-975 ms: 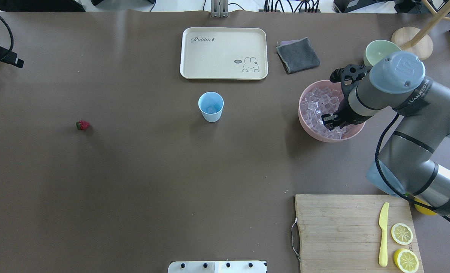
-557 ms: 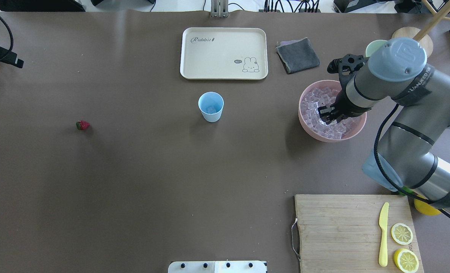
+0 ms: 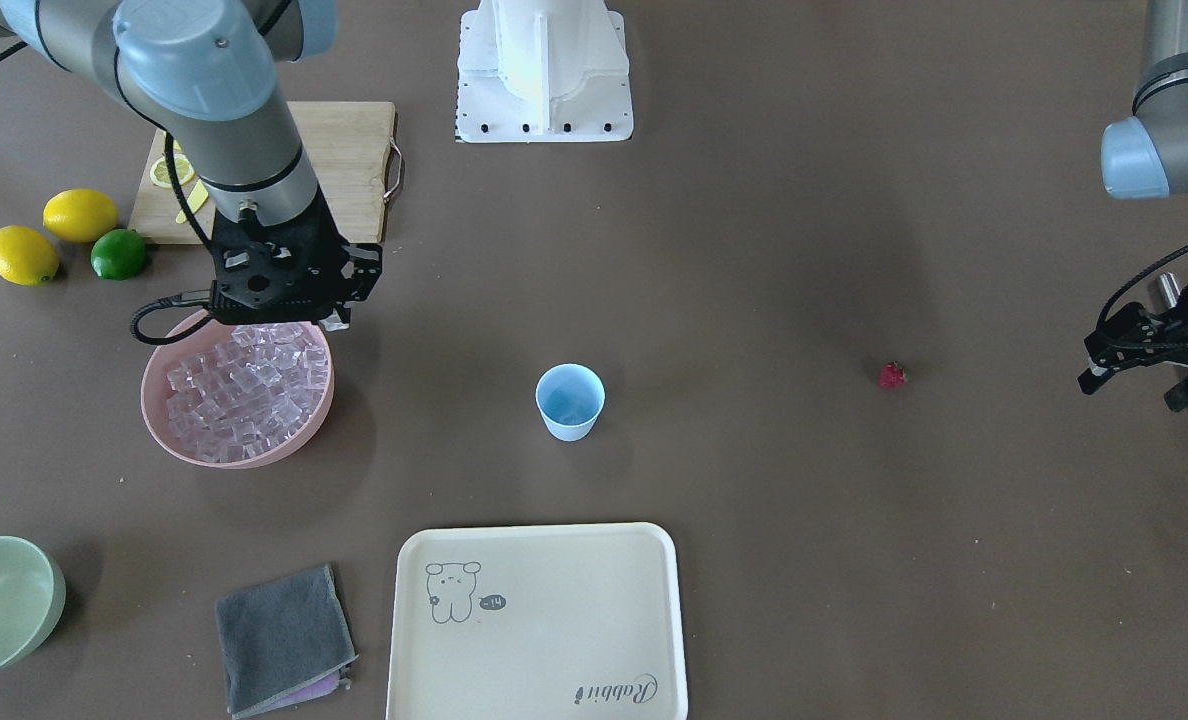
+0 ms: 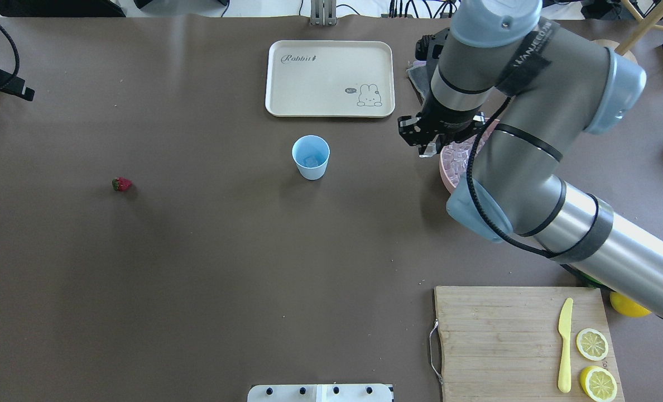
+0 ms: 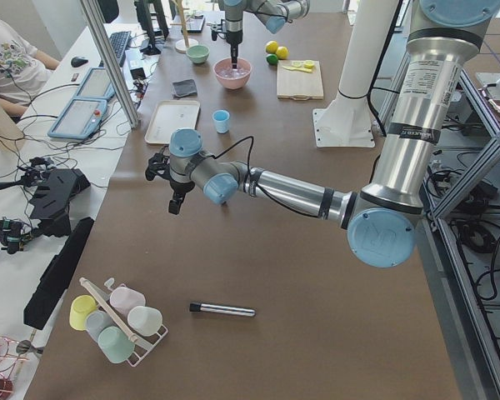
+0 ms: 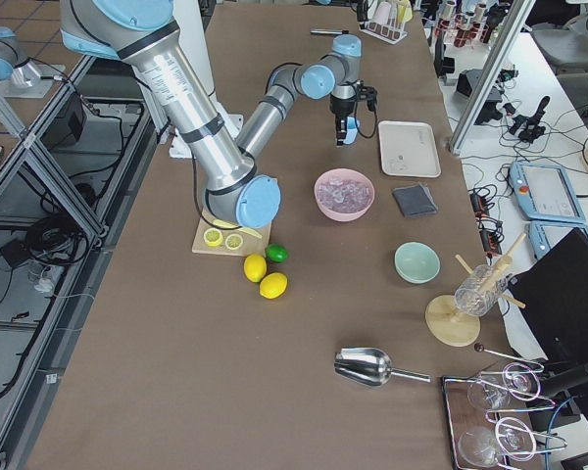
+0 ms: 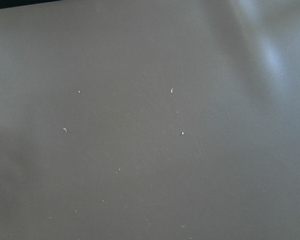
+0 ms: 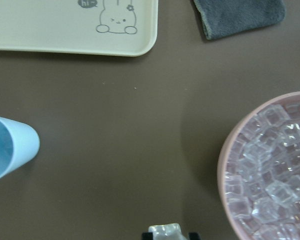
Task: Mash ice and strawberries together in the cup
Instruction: 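Carry the ice cube with the right gripper to the light-blue cup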
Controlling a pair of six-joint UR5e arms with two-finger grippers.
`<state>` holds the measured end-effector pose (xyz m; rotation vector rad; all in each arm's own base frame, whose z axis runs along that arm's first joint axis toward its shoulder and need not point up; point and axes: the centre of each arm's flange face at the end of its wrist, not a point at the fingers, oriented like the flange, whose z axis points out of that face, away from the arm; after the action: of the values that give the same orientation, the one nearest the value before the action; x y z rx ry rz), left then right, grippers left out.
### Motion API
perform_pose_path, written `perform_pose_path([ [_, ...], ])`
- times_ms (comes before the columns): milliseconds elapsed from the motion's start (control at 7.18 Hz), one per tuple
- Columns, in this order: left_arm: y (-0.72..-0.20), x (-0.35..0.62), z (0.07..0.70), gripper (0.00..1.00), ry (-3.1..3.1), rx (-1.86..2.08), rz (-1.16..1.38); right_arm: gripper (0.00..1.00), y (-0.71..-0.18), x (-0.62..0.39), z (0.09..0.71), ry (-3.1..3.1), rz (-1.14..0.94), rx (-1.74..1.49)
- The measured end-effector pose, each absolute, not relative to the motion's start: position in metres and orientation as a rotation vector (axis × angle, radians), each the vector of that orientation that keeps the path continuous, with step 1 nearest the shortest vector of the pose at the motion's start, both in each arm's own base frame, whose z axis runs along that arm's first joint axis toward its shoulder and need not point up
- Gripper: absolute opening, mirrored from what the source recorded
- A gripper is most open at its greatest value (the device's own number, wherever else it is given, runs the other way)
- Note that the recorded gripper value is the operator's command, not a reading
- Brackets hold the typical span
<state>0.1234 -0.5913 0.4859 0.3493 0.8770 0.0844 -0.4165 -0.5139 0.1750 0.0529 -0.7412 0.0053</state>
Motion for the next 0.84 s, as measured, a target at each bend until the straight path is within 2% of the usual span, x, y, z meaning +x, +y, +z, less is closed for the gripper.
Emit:
perform_pose_path([
  [418,-0.592,0.124,0.49,0.98,0.875,0.344,0.083,0.0,-0.536,-0.515,0.119,-0.741,0.059,0.066],
  [835,-0.591,0.134,0.494,0.98,0.876,0.329,0.094,0.0,-0.55,-0.575,0.129,-0.739,0.085,0.121],
])
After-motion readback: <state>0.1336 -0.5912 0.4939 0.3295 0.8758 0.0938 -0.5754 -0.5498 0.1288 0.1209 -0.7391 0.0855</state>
